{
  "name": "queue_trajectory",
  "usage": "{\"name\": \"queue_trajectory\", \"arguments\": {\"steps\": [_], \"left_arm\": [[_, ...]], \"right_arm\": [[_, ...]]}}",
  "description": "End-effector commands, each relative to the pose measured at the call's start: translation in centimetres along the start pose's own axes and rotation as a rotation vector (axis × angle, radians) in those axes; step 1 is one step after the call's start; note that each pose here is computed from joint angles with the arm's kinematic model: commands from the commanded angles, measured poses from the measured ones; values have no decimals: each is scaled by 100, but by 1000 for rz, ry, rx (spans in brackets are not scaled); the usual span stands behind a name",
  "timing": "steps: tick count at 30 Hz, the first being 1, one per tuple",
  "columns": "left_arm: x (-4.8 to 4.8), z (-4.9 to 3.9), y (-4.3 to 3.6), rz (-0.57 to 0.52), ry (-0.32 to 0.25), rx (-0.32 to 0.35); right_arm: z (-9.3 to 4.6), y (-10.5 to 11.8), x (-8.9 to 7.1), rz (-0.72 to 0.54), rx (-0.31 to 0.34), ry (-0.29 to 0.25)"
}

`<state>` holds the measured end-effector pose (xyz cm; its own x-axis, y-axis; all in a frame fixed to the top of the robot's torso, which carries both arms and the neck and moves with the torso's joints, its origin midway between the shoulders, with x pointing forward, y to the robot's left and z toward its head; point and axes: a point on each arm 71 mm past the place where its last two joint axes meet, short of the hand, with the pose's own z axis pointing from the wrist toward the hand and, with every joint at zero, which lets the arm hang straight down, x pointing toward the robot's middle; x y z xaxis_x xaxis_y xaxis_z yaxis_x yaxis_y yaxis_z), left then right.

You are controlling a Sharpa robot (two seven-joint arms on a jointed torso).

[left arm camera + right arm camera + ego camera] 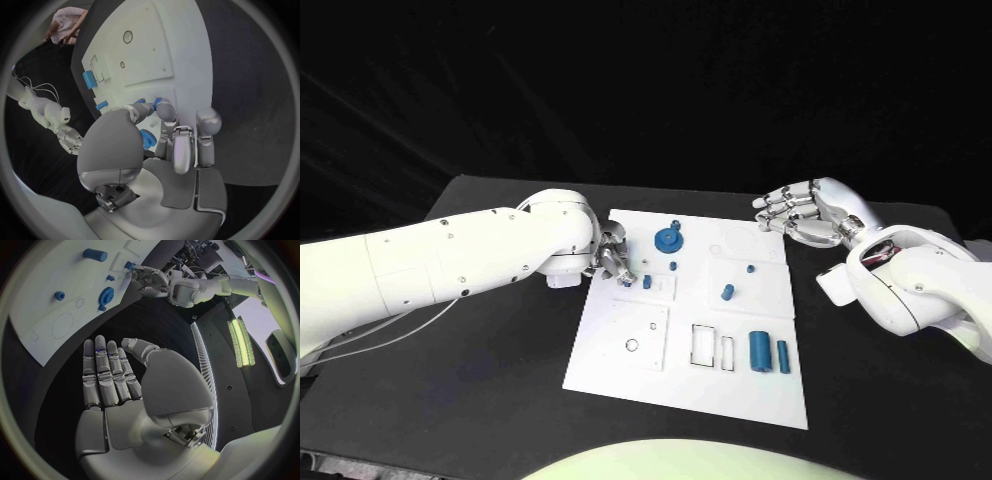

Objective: Assemble the parts on the task board

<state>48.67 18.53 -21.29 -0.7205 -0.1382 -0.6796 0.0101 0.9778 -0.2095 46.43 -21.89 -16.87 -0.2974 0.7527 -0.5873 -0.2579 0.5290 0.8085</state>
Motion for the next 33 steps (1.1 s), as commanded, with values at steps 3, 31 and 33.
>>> {"name": "queue_trajectory", "arguments": {"steps": [3, 31, 33], "left_arm": [[37, 21, 13, 17, 31, -13], [-19, -38, 131, -57, -16, 14], [-30, -52, 136, -87, -24, 30]], "right_arm": [[-4, 3, 12, 7, 0, 11], [-1, -13, 10, 6, 3, 19], [-1, -16, 10, 6, 3, 19]]}}
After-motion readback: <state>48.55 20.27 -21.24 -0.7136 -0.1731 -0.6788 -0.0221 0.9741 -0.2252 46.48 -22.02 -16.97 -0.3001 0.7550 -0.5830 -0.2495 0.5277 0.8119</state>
